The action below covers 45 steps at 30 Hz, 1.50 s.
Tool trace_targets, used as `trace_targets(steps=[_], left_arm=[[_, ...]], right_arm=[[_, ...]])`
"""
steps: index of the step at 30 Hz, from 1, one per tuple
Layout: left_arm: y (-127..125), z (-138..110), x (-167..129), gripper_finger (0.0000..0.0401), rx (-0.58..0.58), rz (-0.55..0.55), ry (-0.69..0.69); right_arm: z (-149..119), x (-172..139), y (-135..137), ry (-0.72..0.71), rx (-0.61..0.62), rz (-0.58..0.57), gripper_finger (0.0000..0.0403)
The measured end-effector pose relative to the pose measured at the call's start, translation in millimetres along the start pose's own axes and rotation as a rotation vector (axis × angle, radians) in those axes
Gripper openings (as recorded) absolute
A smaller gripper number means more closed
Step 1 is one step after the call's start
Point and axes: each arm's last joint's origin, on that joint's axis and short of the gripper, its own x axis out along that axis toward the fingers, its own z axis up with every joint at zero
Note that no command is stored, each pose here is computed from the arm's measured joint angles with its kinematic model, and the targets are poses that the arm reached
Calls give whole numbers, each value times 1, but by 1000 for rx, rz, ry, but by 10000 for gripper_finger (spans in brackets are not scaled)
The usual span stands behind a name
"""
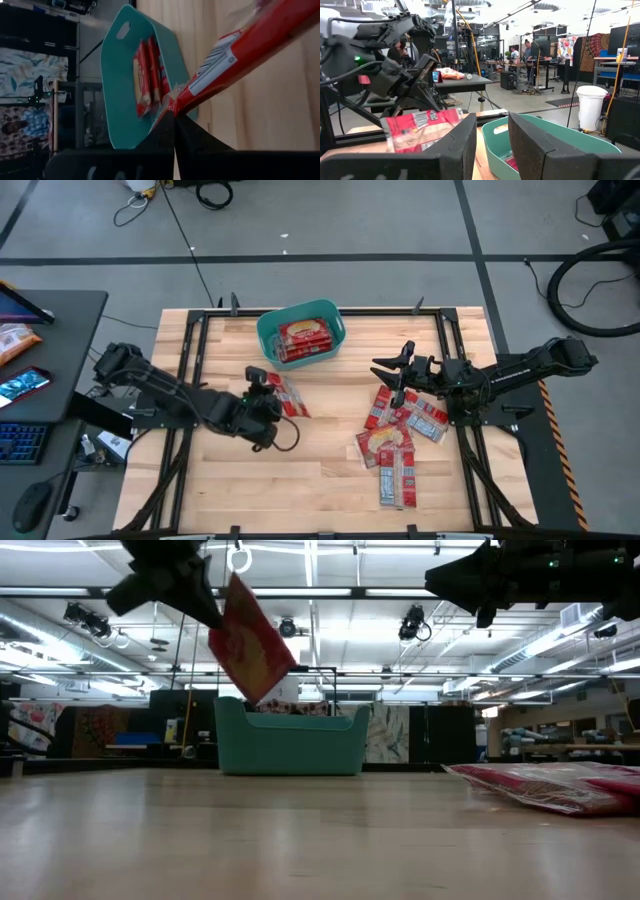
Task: Sort popcorn bags into baskets
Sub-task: Put the red popcorn bag into the green bin
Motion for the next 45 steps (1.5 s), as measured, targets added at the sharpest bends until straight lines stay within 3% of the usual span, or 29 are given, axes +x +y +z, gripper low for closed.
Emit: trace_targets(steps=[6, 17, 23, 30, 36, 45], left_arm=[[13, 11, 20, 0, -19, -91, -32], [57, 20, 68, 0, -103, -102, -104], [95, 5, 104, 0, -230, -50, -62], [134, -27, 149, 5, -520, 8, 33], [136, -58, 177, 8, -600, -35, 221], [131, -64, 183, 11, -652, -93, 263]], right_arm=[[0, 0, 0, 0, -2, 0, 119], [0, 0, 0, -1, -10, 0, 119], [0, 0, 0, 0, -11, 0, 119], [0, 0, 0, -5, -27, -1, 119], [1, 0, 0, -13, -24, -1, 119], [-1, 2, -1, -6, -30, -11, 119]])
